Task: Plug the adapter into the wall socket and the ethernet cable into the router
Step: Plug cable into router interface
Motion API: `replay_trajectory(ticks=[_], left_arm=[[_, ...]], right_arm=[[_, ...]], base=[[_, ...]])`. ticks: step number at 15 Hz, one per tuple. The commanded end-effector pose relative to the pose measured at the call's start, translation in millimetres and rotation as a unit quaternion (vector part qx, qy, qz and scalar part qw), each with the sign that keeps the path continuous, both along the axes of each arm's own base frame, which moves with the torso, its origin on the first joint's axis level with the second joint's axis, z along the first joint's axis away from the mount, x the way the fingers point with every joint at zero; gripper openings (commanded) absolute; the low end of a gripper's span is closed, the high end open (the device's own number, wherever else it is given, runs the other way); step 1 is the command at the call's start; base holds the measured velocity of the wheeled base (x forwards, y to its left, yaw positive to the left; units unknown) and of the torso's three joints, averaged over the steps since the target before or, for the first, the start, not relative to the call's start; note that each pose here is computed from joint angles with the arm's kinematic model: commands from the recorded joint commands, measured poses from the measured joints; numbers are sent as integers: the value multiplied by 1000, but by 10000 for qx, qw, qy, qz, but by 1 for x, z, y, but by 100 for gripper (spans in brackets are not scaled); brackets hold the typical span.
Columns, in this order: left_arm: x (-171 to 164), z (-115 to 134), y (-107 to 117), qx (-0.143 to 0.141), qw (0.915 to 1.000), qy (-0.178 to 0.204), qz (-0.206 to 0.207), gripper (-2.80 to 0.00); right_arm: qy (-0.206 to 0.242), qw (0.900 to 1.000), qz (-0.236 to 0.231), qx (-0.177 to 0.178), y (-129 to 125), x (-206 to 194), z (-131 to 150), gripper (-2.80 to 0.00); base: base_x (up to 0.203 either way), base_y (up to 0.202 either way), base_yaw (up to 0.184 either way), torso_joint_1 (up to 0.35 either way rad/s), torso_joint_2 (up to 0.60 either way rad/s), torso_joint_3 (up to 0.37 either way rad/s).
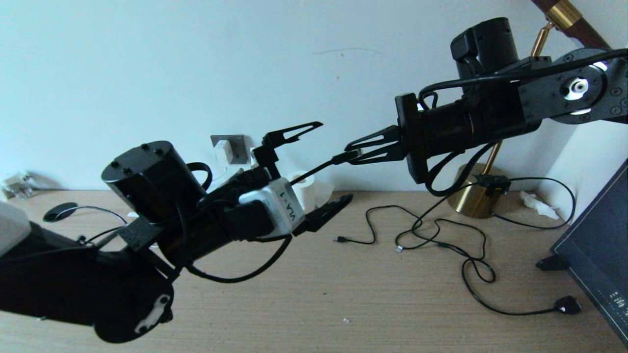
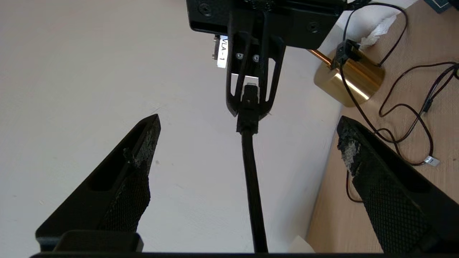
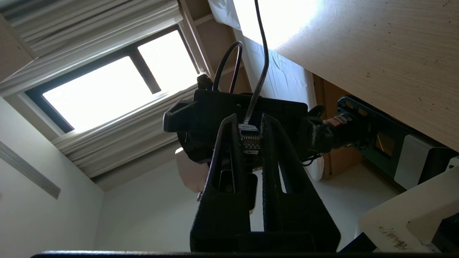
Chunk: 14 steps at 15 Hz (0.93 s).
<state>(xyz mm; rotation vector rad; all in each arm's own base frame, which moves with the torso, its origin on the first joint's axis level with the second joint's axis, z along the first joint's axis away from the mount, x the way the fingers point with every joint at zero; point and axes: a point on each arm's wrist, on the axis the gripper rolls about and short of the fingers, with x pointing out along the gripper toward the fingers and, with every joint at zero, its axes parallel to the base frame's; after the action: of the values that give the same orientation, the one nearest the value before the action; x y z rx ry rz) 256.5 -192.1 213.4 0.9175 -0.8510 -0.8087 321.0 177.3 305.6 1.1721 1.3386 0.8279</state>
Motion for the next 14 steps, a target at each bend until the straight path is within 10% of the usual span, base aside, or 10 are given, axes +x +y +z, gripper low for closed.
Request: replay_trajectory(ticks=[1,2,3,14], left_arm=[[-1,0,0,5,10000,-42,-14,0],[-1,0,-1,5,10000,-42,-19,-68],[-1,0,-1,0,10000,-48,-22,-280],[-1,-1,-2,12,10000,-19,-23,-280]], right_arm=[[44,10000,35,12,1,-1,0,-280],[37,10000,44,12,1,-1,0,-280],[32,10000,41,12,2,-1,0,-280],[-25,9999,117,-1,6,-4,0,-280]], base=[[0,0,0,0,0,0],[0,0,0,0,0,0],[0,0,0,0,0,0],[0,0,0,0,0,0]])
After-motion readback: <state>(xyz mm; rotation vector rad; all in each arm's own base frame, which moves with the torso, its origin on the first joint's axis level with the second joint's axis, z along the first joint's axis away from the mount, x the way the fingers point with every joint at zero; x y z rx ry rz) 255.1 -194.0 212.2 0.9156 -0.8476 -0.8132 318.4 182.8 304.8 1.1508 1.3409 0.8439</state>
